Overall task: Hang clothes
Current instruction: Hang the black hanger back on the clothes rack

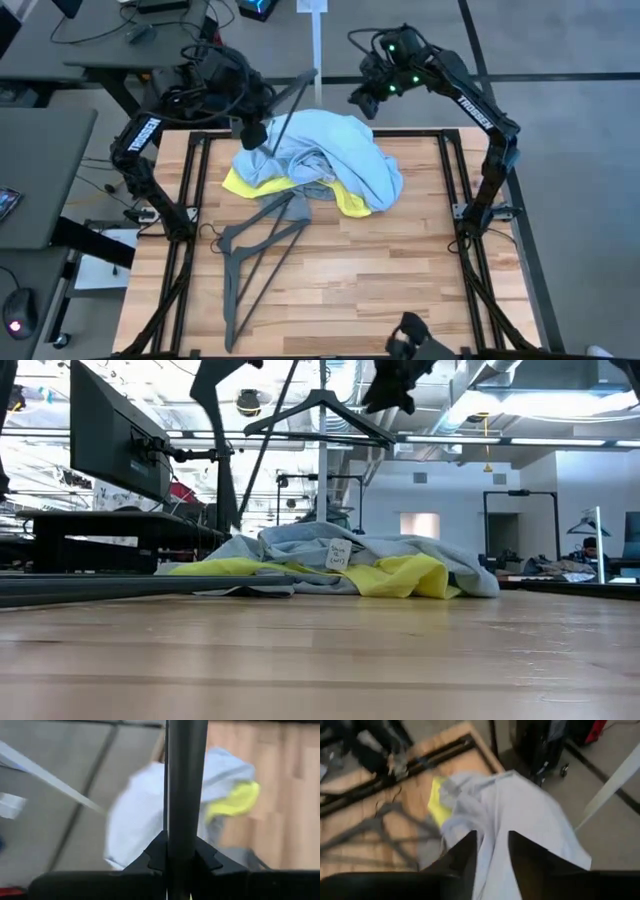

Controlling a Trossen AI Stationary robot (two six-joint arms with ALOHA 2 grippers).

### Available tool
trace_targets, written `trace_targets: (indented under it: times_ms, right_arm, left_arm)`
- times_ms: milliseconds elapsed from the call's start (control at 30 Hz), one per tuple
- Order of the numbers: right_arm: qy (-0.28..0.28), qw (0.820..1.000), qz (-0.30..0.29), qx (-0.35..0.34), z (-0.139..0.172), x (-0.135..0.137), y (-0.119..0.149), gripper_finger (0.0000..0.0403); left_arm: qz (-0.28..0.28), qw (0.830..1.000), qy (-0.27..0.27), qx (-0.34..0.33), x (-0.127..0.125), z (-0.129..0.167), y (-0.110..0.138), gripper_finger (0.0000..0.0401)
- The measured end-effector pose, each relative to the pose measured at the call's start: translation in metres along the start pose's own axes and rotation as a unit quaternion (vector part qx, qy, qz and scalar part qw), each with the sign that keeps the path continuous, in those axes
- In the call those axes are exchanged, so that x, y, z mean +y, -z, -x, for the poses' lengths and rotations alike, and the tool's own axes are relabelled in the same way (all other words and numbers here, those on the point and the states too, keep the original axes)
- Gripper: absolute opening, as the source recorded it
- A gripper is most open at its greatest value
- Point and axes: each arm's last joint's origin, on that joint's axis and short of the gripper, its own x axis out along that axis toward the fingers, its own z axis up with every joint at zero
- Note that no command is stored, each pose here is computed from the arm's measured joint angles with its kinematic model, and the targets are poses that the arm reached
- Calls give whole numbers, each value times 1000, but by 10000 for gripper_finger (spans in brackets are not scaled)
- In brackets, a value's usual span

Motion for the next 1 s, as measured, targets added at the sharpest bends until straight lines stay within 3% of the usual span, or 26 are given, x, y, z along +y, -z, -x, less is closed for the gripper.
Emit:
trace_targets:
  times_ms: [167, 300, 467, 633, 800, 1000]
  right_arm:
    - [9, 996, 23, -86, 6, -2, -17, 216]
    - [4, 992, 40, -116, 12, 4, -24, 242]
    - [-52, 993, 56, -89, 2, 20, -20, 238]
    - [-96, 988, 99, -68, -16, 42, -14, 225]
    - [-126, 981, 149, -10, -53, 60, 0, 217]
    - [-139, 979, 149, 24, -86, 65, 9, 209]
  left_arm:
    - [13, 996, 50, 72, 11, -25, 18, 23]
    - [15, 990, 84, 114, 15, -53, 30, 23]
    - [20, 980, 126, 153, 11, -84, 44, 23]
    - [19, 976, 136, 168, 9, -101, 53, 23]
    - [20, 977, 146, 153, 8, -104, 51, 23]
    - [18, 977, 147, 154, 8, -104, 52, 23]
